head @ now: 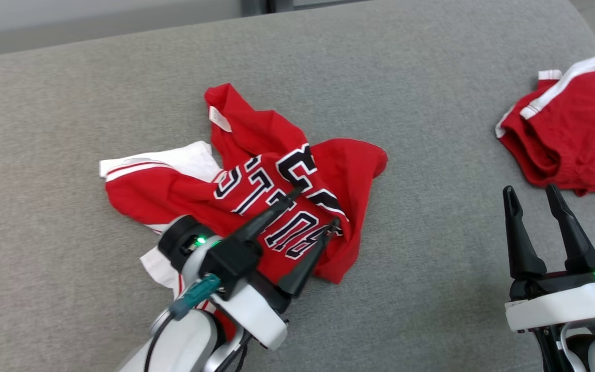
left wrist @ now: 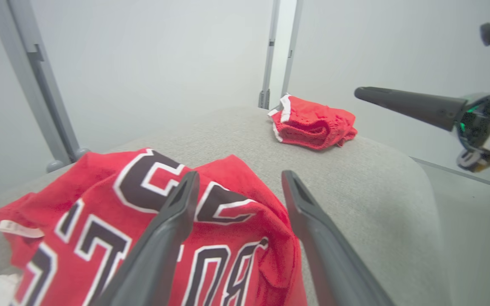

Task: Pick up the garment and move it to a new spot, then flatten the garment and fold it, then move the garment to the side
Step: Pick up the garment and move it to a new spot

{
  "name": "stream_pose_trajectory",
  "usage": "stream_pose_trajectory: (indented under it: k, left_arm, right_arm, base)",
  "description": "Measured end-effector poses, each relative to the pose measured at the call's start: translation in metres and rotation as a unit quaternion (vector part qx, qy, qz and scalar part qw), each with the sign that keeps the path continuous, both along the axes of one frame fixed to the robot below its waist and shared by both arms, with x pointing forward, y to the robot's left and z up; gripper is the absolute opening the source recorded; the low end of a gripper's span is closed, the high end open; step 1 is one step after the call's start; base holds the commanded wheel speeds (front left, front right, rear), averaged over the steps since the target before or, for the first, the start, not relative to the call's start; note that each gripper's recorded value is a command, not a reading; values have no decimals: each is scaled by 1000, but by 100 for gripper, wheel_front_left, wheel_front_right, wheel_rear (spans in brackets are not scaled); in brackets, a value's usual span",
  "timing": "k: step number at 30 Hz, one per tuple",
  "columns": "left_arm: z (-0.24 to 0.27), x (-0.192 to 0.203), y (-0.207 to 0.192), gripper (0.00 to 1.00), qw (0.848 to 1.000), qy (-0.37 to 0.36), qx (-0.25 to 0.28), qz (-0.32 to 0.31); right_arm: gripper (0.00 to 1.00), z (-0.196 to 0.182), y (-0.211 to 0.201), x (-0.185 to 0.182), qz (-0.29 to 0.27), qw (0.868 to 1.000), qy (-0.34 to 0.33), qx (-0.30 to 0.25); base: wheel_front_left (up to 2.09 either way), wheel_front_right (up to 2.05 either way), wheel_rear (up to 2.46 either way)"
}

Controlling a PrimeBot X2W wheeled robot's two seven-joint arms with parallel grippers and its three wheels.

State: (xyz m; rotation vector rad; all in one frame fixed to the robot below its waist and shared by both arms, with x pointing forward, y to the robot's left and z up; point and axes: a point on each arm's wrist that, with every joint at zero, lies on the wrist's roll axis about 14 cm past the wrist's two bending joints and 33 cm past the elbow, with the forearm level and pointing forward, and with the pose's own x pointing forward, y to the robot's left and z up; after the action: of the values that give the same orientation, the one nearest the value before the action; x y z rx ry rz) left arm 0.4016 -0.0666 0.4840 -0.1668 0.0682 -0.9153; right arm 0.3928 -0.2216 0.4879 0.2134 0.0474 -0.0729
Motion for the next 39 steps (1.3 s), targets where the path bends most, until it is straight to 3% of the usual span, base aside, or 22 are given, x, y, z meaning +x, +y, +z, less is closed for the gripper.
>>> stream_pose_trajectory:
  k: [4, 8, 19, 24, 28, 33, 39]
  left_arm:
    - [17, 20, 39, 100, 996, -19, -18, 89]
    - [32, 38, 90, 100, 981, -37, -27, 189]
    - [36, 31, 239, 100, 910, -44, -5, 413]
    - [31, 9, 275, 100, 888, -38, 11, 458]
    - [27, -9, 287, 100, 882, -31, 19, 471]
    - [26, -28, 288, 100, 881, -29, 23, 472]
    - [34, -44, 277, 100, 891, -40, 13, 451]
  right_arm:
    - [100, 10, 9, 6, 16, 1000, -12, -3]
    - [100, 14, 20, 10, 35, 999, -13, -9]
    - [100, 32, 49, 15, 79, 996, -32, -26]
    - [100, 34, 55, 10, 90, 995, -29, -31]
    - [100, 36, 58, 4, 95, 995, -28, -34]
    - [100, 37, 59, -7, 97, 994, -23, -36]
    - [100, 37, 57, -20, 95, 995, -19, -38]
  base:
    - [0, 0, 0]
    - [0, 0, 0]
    - [0, 0, 0]
    - [0, 0, 0]
    - [0, 0, 0]
    - [0, 0, 0]
    - [0, 0, 0]
